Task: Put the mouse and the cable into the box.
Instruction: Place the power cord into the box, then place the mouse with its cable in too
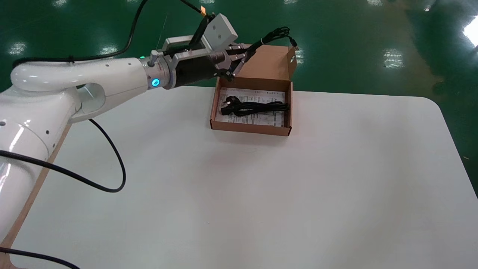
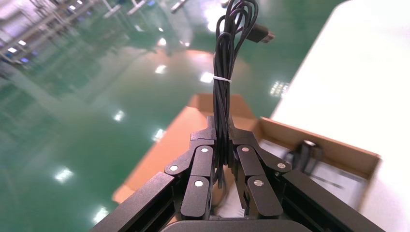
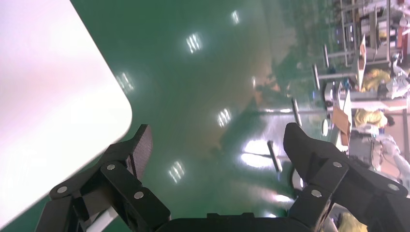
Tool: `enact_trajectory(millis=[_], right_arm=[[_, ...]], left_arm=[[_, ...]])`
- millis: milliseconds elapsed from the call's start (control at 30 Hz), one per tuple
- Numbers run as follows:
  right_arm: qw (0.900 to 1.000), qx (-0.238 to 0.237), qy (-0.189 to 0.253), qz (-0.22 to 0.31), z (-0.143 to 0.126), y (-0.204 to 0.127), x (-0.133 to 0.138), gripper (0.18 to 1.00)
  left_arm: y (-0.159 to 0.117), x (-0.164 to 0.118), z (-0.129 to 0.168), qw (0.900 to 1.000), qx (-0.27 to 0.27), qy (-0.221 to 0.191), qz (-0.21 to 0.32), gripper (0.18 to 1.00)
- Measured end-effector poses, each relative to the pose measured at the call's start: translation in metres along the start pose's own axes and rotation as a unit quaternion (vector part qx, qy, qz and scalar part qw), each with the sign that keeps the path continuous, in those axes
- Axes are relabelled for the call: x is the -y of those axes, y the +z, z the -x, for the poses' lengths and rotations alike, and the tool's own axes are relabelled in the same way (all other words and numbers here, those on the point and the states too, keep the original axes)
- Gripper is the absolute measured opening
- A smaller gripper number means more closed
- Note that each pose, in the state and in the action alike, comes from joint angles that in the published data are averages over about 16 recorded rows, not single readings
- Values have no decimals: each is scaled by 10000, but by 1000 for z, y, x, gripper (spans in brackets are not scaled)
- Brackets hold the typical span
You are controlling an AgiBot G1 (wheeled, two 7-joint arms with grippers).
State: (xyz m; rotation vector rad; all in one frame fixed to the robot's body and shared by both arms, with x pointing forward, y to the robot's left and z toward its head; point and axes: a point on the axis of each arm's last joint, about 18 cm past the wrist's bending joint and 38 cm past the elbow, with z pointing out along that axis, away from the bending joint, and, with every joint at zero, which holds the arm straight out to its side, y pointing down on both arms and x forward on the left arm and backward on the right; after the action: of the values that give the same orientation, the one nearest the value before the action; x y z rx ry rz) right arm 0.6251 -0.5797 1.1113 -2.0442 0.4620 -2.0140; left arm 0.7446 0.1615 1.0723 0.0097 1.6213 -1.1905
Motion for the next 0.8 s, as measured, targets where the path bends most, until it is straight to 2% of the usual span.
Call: enact_trajectory(millis=[233, 400, 800], right_arm=[[9996, -4, 28, 282, -3, -10, -19, 1000], [9992, 113, 55, 377, 2, -11, -23, 1001], [9980, 614, 61, 120, 26, 6, 1, 1001]], left_arm=[[5, -20, -27, 9993, -276, -178, 179, 211], [5, -38, -40, 9975, -357, -473, 381, 211], [-6, -83, -49, 9832, -241, -1473, 1048, 210]])
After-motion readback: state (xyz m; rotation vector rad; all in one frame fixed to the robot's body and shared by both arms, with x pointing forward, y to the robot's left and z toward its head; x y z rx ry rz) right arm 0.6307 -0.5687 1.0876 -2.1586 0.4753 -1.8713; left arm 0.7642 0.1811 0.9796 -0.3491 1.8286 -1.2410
